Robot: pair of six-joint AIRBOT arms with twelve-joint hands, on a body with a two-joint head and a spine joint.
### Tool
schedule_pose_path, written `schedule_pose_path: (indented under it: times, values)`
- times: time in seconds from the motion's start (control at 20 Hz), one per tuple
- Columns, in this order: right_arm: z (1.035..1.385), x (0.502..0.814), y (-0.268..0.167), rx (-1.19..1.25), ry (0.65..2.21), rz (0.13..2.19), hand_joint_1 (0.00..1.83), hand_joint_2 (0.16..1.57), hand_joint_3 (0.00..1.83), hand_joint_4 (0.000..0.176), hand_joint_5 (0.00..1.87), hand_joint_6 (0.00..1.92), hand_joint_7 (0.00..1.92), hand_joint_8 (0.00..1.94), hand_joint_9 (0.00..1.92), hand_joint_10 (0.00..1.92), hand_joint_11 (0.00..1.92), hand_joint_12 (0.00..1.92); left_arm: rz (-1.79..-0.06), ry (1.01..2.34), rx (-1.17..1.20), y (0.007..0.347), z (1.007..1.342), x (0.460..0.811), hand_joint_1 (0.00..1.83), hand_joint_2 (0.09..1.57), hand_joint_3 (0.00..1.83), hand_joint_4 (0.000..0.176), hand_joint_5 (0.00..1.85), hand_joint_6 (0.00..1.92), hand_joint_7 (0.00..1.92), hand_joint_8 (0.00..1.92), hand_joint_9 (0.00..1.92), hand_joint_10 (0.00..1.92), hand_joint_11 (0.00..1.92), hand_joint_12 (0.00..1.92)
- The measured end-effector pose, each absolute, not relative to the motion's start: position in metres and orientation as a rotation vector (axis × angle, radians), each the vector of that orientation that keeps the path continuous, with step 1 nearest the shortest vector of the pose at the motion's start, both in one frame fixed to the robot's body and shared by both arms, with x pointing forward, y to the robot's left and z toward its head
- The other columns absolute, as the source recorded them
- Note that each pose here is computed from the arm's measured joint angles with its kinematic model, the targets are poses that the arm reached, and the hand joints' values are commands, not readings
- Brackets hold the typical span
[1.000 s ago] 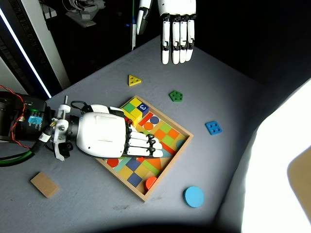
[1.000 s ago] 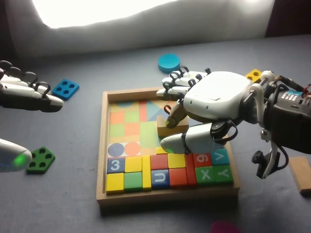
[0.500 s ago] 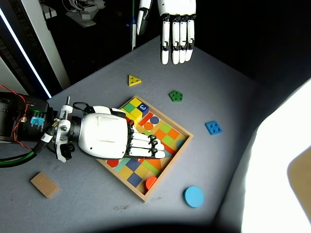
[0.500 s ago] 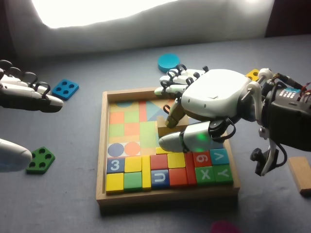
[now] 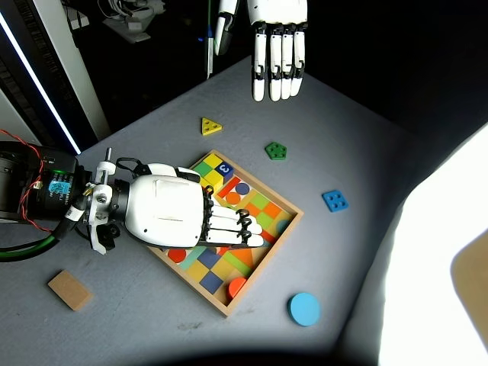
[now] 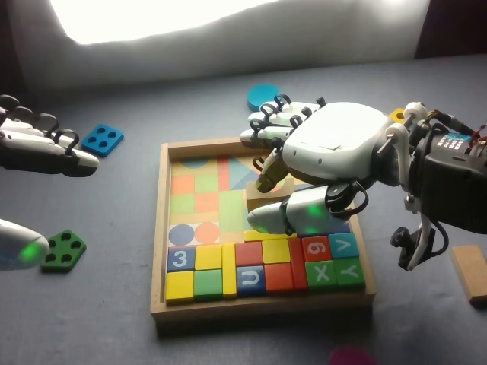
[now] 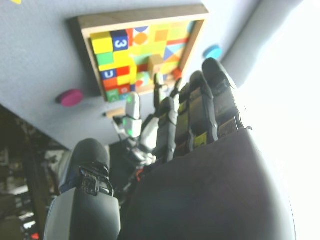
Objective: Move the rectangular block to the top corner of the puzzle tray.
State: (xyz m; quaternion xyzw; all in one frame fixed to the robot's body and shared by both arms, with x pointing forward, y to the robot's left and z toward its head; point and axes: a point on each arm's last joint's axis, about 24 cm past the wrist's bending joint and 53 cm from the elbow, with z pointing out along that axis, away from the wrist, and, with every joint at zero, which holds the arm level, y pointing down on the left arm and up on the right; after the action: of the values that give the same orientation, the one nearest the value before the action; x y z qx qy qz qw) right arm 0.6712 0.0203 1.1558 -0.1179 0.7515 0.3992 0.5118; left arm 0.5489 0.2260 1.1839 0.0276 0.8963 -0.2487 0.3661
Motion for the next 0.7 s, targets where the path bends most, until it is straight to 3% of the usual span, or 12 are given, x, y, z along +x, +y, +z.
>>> schedule_pose_path:
  times: [0.7]
  values:
    - [1.1457, 0.6710, 0.0179, -0.292, 1.820, 0.943, 0.00, 1.19, 0.00, 0.000, 0.79, 0.01, 0.15, 0.01, 0.00, 0.00, 0.00, 0.00, -0.640, 2.304, 0.071, 0.2259, 1.1840, 0.5489, 0.18, 1.27, 0.00, 0.052, 0.14, 0.00, 0.09, 0.00, 0.12, 0.00, 0.00, 0.48]
